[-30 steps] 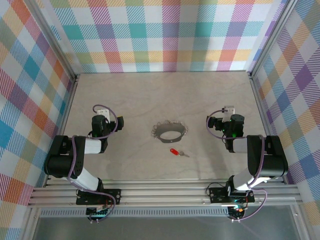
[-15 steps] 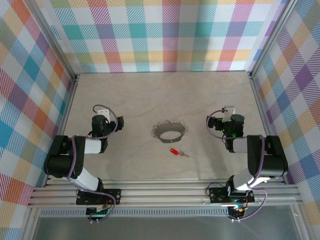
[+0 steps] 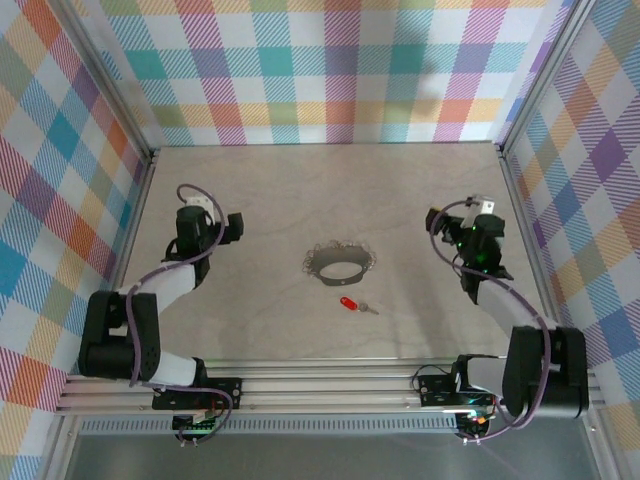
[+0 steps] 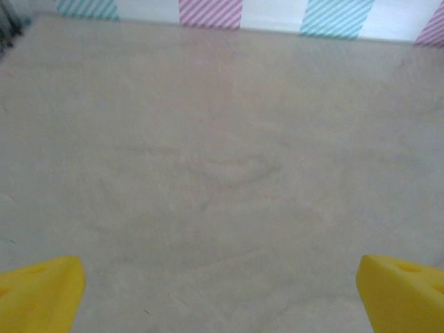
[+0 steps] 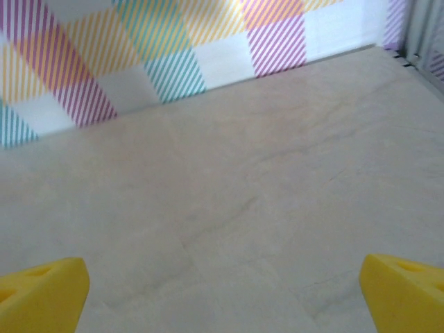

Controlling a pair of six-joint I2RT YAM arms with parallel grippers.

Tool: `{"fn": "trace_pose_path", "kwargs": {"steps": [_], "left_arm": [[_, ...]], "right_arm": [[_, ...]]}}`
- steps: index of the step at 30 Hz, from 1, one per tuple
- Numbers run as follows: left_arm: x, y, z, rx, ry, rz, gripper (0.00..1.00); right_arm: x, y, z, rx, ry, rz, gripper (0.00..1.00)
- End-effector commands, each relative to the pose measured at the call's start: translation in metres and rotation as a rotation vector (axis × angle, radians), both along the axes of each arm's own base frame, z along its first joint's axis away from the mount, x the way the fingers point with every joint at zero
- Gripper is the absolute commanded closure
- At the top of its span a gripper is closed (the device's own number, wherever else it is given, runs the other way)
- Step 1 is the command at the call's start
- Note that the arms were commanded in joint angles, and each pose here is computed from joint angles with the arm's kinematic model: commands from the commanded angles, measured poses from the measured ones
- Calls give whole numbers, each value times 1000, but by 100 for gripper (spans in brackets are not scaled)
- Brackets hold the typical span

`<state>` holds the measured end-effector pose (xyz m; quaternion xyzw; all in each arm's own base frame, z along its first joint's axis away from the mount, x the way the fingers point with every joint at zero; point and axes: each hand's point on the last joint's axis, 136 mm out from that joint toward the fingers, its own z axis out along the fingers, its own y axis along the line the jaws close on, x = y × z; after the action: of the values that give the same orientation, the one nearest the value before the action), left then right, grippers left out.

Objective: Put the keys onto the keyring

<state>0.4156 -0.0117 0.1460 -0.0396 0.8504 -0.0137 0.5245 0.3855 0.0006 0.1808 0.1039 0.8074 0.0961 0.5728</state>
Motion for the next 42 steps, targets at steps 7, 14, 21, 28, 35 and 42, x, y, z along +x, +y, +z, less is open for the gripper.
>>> {"fn": "trace_pose_path", "kwargs": {"steps": [7, 14, 21, 28, 35, 42], "left_arm": [[-17, -5, 63, -96, 139, 49, 0], [-30, -31, 87, -170, 249, -32, 0], [-55, -73, 86, -315, 343, -130, 0], [-89, -123, 51, -364, 363, -222, 0], [-107, -183, 6, -390, 388, -276, 0], [-117, -253, -20, -398, 425, -356, 0]], "right_arm": [[-26, 23, -4, 247, 239, 31, 2], [-59, 61, -21, 423, 386, 148, 13], [-86, 120, -48, 447, 547, 276, 17], [-96, 166, -71, 326, 638, 367, 19], [-101, 173, -81, 327, 676, 380, 19], [-112, 175, -97, 315, 721, 398, 22]]}}
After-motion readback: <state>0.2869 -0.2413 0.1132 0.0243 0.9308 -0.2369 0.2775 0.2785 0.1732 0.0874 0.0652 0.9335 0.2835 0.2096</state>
